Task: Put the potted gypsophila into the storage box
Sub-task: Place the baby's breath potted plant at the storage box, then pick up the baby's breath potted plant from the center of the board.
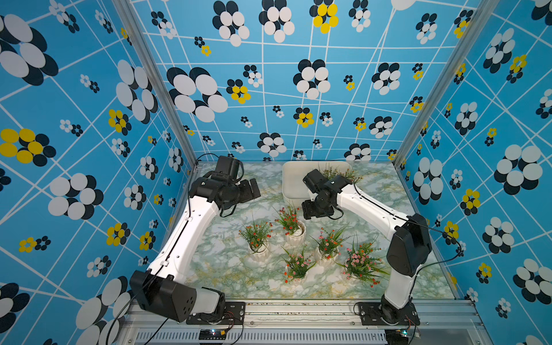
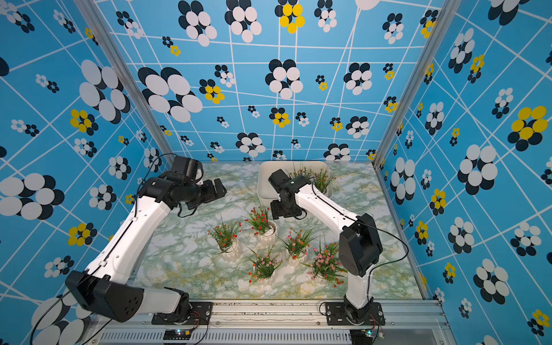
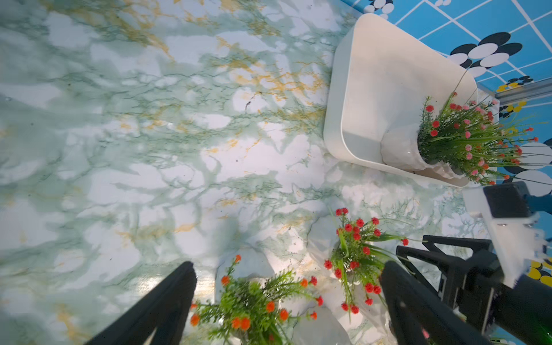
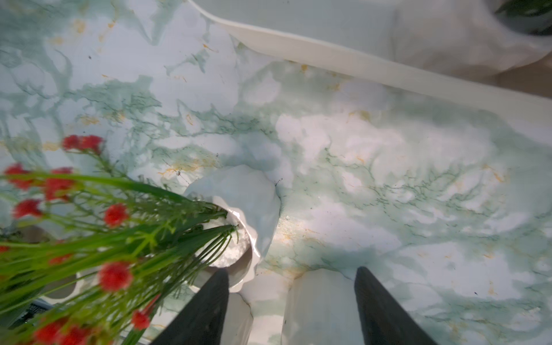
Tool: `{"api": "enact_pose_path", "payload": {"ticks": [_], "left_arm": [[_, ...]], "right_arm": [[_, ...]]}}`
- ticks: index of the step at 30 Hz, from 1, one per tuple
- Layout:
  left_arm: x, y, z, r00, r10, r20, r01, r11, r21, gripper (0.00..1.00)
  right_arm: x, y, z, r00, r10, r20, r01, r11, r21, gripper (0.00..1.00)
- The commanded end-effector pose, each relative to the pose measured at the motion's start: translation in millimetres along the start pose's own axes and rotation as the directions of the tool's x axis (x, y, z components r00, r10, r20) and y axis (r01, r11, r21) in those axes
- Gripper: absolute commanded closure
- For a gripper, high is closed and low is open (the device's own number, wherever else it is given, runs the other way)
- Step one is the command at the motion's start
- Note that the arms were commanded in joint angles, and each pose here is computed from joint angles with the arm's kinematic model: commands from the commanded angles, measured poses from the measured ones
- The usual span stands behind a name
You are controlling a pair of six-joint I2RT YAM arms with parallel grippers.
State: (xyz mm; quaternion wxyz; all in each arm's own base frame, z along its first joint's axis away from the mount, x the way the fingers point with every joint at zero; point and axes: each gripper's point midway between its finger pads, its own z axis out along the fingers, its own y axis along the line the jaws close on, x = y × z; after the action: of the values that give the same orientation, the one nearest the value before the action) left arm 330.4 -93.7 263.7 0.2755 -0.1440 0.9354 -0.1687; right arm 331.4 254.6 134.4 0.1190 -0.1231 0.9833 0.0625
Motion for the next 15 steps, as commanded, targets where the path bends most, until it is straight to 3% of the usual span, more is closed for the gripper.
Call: {"api": "enact_pose_path", "payload": {"ticks": [1,6,15], "left_arm": [[11,19,-8,0.999,-0.039,-0.013,0.039,0.999,0.005,0.01],[21,39,-10,0.996,-0.089,-0.020,0.089,0.996,0.000,0.01],[22,38,0,0.994,-0.103,-0.044,0.104,0.994,0.018,0.01]], "right_arm": [[-2,2,7,1.000,0.005,-0.001,-0.005,1.000,0.019,0.36],[3,14,22,1.000,-0.002,-0.030,0.002,1.000,-0.005,0.40],[15,22,42,0.997,0.001,-0.076,-0.003,1.000,-0.024,0.44]]}}
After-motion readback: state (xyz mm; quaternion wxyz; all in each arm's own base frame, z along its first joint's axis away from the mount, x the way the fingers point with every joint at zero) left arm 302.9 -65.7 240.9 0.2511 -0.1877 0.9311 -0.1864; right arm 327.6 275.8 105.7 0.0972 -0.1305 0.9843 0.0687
